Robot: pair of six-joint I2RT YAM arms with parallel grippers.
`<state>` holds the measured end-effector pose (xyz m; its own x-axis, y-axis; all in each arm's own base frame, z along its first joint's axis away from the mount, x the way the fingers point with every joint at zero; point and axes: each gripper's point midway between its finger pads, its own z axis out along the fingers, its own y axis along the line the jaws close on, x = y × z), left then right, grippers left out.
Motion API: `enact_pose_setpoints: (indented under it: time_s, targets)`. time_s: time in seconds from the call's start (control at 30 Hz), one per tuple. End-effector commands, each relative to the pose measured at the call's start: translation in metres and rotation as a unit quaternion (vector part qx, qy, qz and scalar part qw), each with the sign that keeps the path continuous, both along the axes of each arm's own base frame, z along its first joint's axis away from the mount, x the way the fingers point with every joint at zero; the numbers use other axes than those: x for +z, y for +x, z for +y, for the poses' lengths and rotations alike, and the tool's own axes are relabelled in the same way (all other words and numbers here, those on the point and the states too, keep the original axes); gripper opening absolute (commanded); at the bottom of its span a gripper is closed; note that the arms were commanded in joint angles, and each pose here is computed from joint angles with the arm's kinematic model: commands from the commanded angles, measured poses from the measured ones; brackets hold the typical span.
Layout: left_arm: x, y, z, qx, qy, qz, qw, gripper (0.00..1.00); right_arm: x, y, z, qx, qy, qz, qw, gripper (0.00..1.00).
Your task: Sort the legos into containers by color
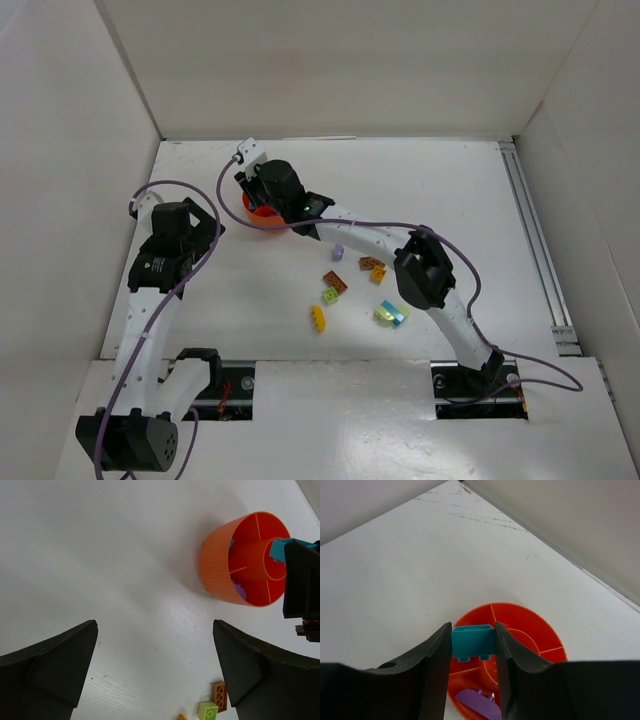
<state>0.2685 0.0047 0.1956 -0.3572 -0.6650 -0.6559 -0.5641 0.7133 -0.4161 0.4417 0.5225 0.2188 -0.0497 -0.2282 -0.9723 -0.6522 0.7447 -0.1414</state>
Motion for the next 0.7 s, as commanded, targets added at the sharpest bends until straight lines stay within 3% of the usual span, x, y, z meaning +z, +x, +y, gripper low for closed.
enact_pose_setpoints:
  time_s: [0.0,0.67]
  targets:
    - [0.032,0.008,0.002,-0.008,0.002,-0.050,0.999,0.99,0.034,0.006,0.001,0.001,0.031,-0.027,0.999,0.14]
    - [0.028,0.007,0.001,-0.011,-0.001,-0.050,0.999,0.99,-0.010,0.018,0.024,0.057,-0.004,-0.031,0.998,0.15]
